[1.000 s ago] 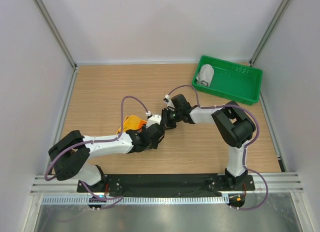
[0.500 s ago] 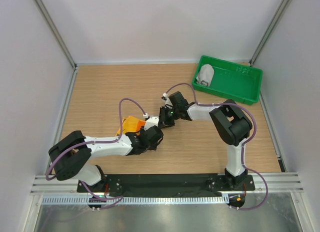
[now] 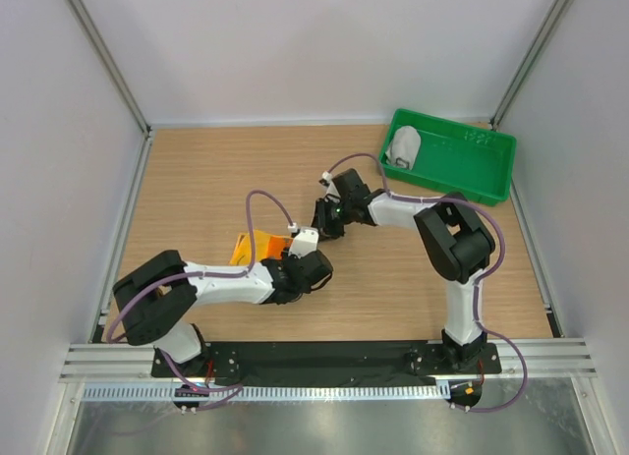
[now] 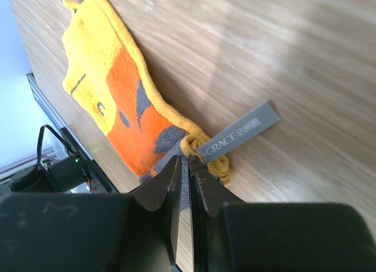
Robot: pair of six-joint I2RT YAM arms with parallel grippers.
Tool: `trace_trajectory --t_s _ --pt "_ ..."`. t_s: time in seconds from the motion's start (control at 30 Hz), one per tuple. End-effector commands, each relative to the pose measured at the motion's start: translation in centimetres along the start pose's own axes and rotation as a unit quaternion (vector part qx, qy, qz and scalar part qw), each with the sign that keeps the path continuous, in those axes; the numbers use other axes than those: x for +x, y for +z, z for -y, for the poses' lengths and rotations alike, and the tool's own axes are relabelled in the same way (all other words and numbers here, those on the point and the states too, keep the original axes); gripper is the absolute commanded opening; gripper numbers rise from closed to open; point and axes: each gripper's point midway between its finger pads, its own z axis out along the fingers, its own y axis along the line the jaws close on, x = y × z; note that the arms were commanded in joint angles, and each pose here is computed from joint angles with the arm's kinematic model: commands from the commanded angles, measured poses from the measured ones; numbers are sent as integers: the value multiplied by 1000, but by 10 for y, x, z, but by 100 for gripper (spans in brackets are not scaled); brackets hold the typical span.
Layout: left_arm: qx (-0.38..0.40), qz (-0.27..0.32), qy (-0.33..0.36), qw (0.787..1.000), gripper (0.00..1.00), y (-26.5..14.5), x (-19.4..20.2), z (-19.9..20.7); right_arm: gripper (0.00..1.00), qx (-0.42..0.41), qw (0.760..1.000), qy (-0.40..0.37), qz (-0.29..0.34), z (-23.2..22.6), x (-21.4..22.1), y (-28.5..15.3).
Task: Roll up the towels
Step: Roll the towel
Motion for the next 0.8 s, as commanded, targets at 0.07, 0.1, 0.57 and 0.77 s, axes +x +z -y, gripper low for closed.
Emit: trace_trajectory --t_s 0.07,0.1,0.57,0.77 --pt "-72 -91 31 993 39 12 55 -27 18 2 999 -15 35 -5 -36 -24" --pt "-73 -95 33 992 39 13 57 -27 18 -1 999 -18 40 -8 -40 -30" --pt "31 -94 49 994 0 9 44 16 21 62 990 14 126 44 -57 -134" --pt "115 -107 35 987 0 1 41 49 25 90 981 29 171 52 -33 -160"
